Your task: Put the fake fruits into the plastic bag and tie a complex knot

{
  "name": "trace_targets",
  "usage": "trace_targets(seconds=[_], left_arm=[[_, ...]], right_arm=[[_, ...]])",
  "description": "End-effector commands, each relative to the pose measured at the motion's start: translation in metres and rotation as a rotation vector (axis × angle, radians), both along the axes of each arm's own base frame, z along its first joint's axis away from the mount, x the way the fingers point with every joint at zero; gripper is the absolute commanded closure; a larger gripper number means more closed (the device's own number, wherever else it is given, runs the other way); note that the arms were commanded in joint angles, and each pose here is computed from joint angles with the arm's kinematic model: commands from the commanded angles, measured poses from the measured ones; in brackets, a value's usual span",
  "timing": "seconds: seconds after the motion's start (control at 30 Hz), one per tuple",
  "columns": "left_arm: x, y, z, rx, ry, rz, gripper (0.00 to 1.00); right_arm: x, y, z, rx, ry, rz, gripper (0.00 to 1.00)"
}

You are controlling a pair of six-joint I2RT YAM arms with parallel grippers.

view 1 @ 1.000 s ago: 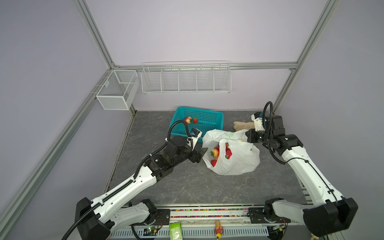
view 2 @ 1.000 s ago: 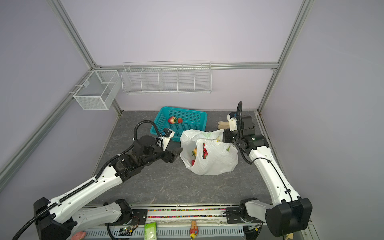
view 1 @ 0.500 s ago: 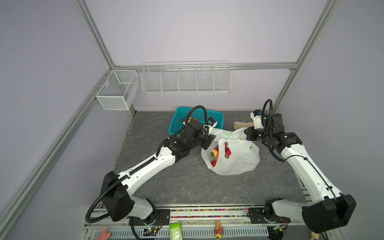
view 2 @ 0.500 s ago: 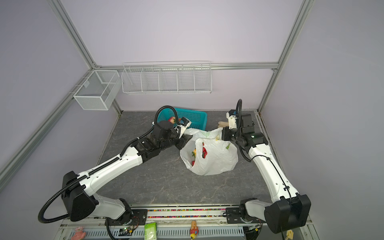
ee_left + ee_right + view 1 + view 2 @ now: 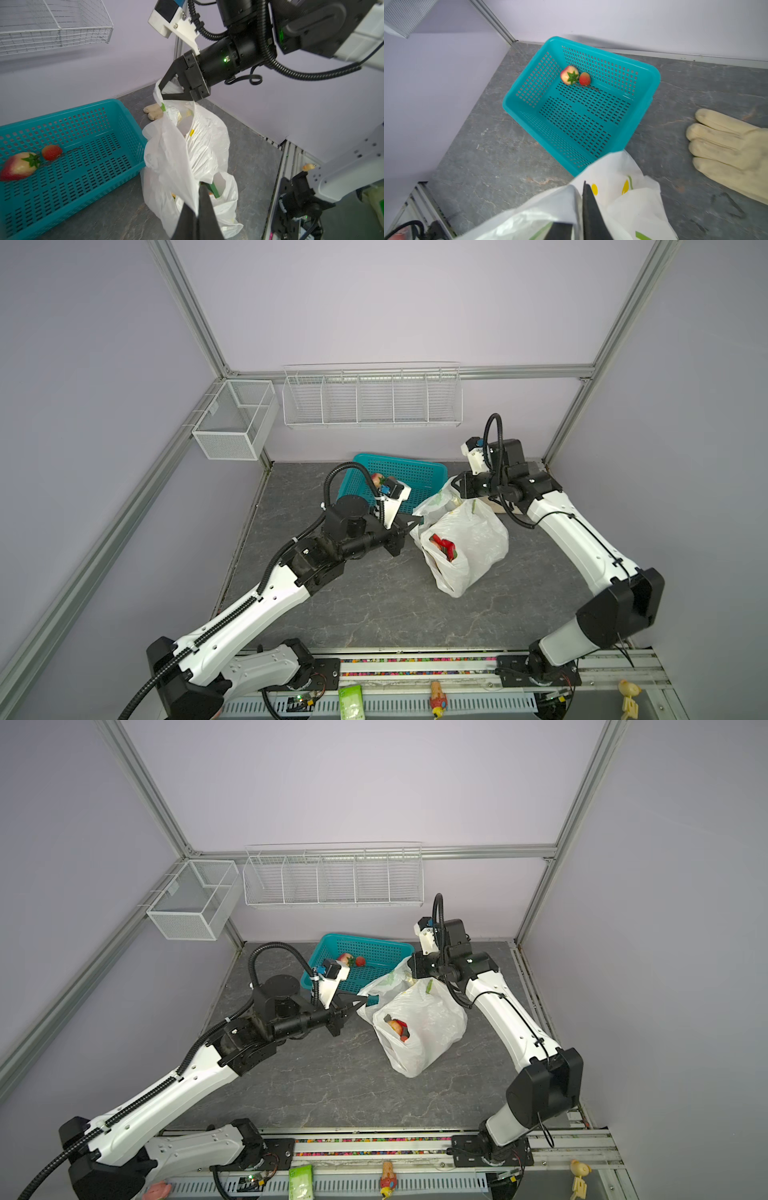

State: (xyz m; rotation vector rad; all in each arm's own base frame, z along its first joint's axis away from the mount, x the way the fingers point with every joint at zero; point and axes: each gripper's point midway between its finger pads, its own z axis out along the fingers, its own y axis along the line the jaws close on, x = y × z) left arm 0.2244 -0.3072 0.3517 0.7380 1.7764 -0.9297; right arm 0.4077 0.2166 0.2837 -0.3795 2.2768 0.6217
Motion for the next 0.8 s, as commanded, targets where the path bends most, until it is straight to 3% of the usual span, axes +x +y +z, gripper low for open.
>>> trace_targets(seconds=[0.0,0.2,0.37,0.53,0.77], left_arm=[[0.008,0.003,0.005,-0.133,0.136,0.091,1.00],[0.007,-0.005,-0.006,-0.201,0.235,0.080,1.00],[0.006,0.000,-0.016,-0.181,0.257,0.105,1.00],[0.004,0.005,-0.023,-0.164,0.281,0.122,1.00],[0.002,0.012,-0.026,-0.152,0.296,0.143,1.00]], right_arm=[[0.007,-0.003,0.000,-0.069,0.009,0.011,0.74],[-0.012,-0.027,0.029,-0.288,-0.123,-0.044,0.45],[-0.059,-0.039,0.055,-0.397,-0.244,-0.047,0.26],[-0.115,-0.031,0.054,-0.395,-0.269,0.037,0.23],[-0.209,0.003,0.006,-0.241,-0.209,0.318,0.30]])
